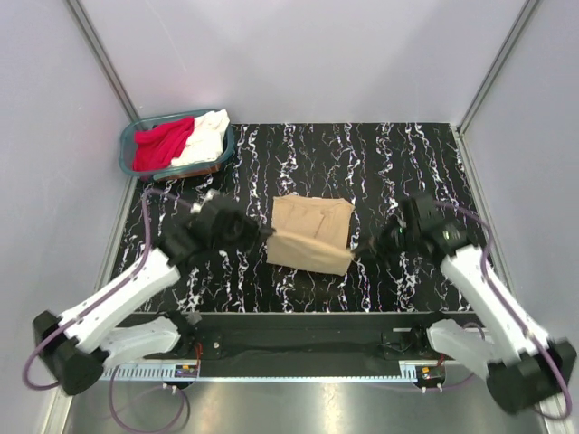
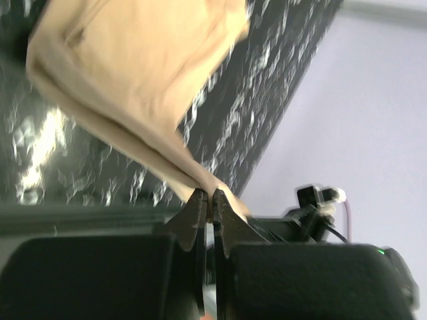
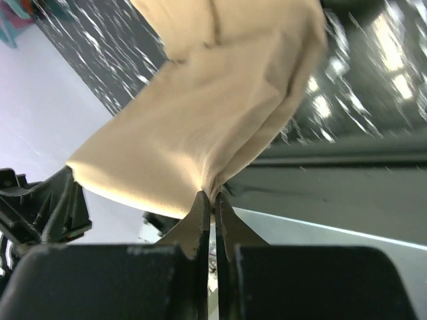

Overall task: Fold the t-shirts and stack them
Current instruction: Fold the tshirt

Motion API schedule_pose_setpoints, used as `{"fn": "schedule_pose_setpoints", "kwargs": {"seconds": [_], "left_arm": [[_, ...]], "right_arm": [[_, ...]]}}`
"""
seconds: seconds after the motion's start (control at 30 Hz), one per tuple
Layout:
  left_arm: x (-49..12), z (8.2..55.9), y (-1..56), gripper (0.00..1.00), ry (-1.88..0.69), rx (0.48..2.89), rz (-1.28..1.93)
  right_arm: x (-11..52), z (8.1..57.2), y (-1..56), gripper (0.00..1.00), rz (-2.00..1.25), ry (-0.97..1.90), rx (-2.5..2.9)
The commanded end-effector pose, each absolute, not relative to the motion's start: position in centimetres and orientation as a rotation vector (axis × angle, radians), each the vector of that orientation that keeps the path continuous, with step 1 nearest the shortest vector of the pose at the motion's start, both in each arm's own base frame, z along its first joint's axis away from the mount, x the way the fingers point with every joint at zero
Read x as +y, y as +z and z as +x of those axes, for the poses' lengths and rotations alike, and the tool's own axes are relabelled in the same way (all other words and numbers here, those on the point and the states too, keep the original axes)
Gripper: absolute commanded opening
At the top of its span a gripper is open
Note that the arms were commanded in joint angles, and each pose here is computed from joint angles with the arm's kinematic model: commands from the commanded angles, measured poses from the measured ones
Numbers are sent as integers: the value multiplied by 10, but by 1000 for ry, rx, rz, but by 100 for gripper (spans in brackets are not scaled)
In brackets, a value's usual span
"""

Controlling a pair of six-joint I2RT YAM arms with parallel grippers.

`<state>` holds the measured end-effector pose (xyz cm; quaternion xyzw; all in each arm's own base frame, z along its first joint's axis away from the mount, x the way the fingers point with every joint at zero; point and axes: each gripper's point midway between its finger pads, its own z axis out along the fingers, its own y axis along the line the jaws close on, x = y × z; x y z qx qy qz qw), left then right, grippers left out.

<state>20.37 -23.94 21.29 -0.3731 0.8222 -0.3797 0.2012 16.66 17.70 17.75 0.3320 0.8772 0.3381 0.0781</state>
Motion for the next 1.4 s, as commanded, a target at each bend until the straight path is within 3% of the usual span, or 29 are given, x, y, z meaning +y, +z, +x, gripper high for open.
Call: {"fn": "schedule_pose_setpoints", "kwargs": {"seconds": [0.0,0.2,0.4,0.93,1.03,1.1,1.23,1.27,1.37], "left_arm": [[-240,246,227,0,-1006,2325,-862],[-226,320,233,0,-963,2312,-874],[-233,389,200,0,-984,2395,-865],[-235,444,139,0,-976,2526,-865],[-244,452,127,0,-1007,2565,-820],[-247,459,116,6,-1002,2584,-778],[-233,485,109,28,-883,2557,-628],[-229,489,104,36,-841,2570,-589],[-208,495,125,40,-650,2592,-413]], "right_arm": [[184,228,201,0,828,1071,2585],[173,315,208,0,851,1130,2581],[172,371,181,0,889,1161,2641],[150,404,121,1,1031,1166,2686],[146,412,107,5,1045,1163,2683],[136,423,90,11,1068,1116,2688],[113,457,61,31,1003,1028,2682],[103,469,56,41,936,952,2689],[85,465,66,62,817,803,2741]]}}
